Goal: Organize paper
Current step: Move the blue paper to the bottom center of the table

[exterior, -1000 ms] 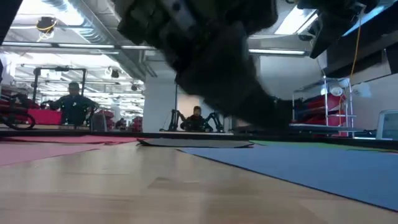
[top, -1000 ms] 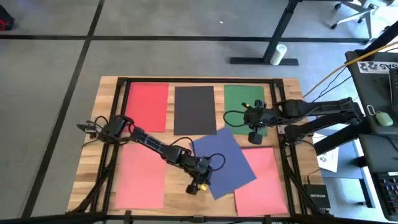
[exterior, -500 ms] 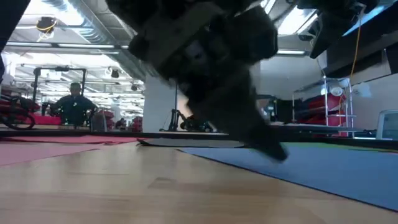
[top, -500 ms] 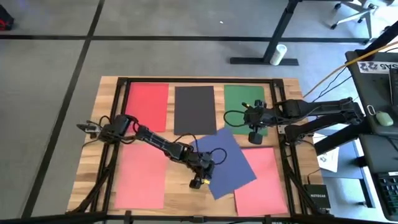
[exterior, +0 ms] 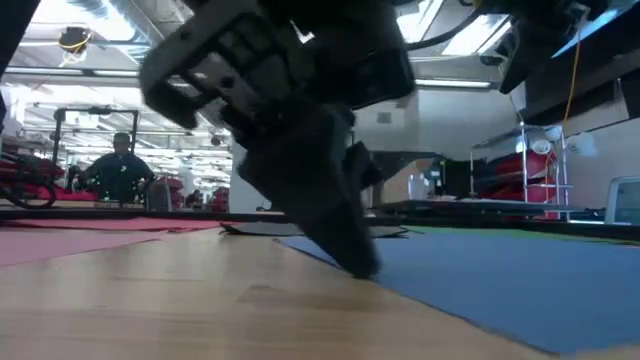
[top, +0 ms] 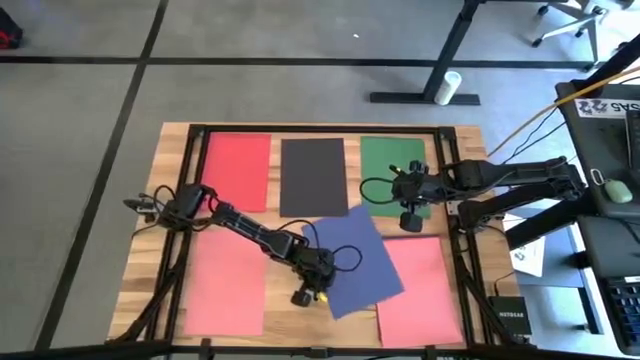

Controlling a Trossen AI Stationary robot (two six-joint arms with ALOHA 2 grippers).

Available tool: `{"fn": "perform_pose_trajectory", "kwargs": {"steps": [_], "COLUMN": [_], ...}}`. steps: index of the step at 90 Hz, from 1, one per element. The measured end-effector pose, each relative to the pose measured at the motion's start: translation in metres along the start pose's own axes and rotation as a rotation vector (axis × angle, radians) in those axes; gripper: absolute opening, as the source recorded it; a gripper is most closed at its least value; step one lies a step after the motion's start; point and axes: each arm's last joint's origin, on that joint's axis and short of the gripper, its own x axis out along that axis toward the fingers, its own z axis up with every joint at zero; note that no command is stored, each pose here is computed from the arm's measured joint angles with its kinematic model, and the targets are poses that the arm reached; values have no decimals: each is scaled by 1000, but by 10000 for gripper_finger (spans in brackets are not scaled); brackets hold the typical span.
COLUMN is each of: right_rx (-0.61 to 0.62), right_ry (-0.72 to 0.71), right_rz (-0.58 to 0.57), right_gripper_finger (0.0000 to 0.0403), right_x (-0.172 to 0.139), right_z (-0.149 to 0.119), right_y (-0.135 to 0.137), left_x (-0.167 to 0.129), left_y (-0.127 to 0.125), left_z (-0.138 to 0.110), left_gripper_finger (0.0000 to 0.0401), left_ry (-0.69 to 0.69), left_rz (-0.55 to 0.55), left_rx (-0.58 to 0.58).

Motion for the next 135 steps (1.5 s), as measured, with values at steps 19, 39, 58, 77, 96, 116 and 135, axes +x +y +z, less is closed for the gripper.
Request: {"fn": "perform_pose_trajectory", "kwargs": {"steps": [19, 39, 58, 77, 96, 116, 135], "right_rx": [-2, -2, 0, -1, -4, -5, -6], "right_ry": [16, 18, 9, 11, 16, 20, 23], "right_rz": [7, 16, 18, 19, 19, 26, 33], "right_gripper_finger": [0, 0, 0, 0, 0, 0, 0], "right_x": [0, 0, 0, 0, 0, 0, 0], "right_z": [-1, -1, -1, -1, -1, -2, -2], "right_y": [0, 0, 0, 0, 0, 1, 1], "left_x": [-44, -61, -21, 5, 14, 9, -1], "left_y": [-10, -36, -23, -3, -9, -26, -42], "left_z": [2, 22, 19, 11, 5, 0, -1], "left_gripper_finger": [0, 0, 0, 0, 0, 0, 0], "left_ry": [78, -98, -135, -135, -87, 1, 50], "left_rz": [55, 84, 89, -57, -152, -171, -181], "left_rx": [-19, 10, 24, -40, -78, -110, -130]}}
